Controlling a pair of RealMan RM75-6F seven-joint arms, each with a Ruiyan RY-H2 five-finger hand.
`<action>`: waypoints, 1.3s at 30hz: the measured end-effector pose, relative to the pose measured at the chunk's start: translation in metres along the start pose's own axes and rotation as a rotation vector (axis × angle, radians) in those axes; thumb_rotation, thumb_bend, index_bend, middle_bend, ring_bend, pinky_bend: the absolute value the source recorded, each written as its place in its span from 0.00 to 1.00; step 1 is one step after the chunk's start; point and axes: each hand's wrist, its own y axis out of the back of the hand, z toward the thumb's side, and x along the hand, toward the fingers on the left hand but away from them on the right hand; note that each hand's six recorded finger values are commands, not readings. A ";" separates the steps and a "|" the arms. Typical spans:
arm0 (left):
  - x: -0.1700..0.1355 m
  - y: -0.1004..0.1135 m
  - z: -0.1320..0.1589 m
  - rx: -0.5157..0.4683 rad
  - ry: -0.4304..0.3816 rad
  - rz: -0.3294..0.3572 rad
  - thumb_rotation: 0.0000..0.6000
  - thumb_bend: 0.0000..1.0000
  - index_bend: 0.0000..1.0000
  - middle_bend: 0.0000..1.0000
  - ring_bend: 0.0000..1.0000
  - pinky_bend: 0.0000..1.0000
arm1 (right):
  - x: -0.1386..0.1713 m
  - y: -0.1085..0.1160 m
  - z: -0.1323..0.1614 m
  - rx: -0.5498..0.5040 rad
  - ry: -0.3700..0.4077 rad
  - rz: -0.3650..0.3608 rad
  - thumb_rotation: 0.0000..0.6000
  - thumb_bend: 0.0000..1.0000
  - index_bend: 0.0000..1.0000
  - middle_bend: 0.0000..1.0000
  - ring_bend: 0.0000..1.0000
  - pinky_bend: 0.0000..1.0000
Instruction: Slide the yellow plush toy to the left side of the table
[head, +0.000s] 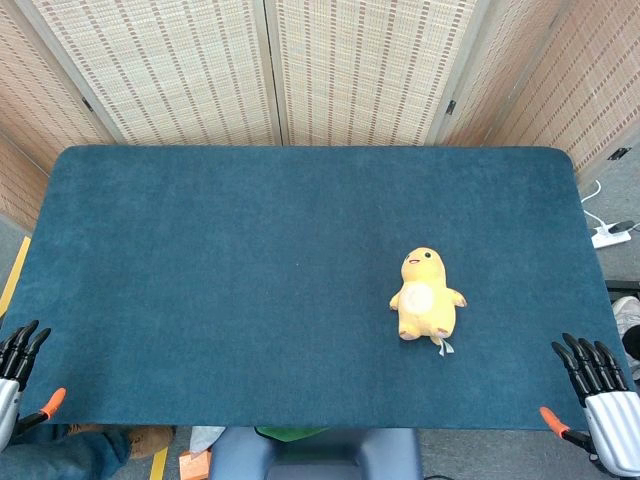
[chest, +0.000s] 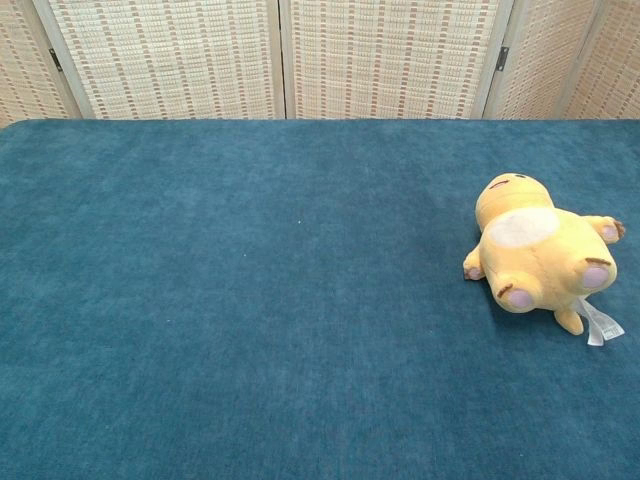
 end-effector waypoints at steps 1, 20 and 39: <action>0.000 0.000 0.000 0.002 -0.001 0.000 1.00 0.29 0.00 0.00 0.00 0.13 | 0.000 0.000 0.000 0.001 -0.002 0.001 1.00 0.17 0.00 0.00 0.00 0.00; 0.010 0.003 -0.013 -0.025 0.033 0.019 1.00 0.29 0.00 0.00 0.00 0.13 | -0.089 -0.035 0.030 0.069 0.126 0.189 1.00 0.17 0.00 0.00 0.00 0.00; 0.016 0.002 -0.031 -0.047 0.096 0.001 1.00 0.29 0.00 0.00 0.00 0.13 | -0.206 -0.105 0.089 0.106 0.218 0.471 1.00 0.28 0.00 0.14 0.04 0.25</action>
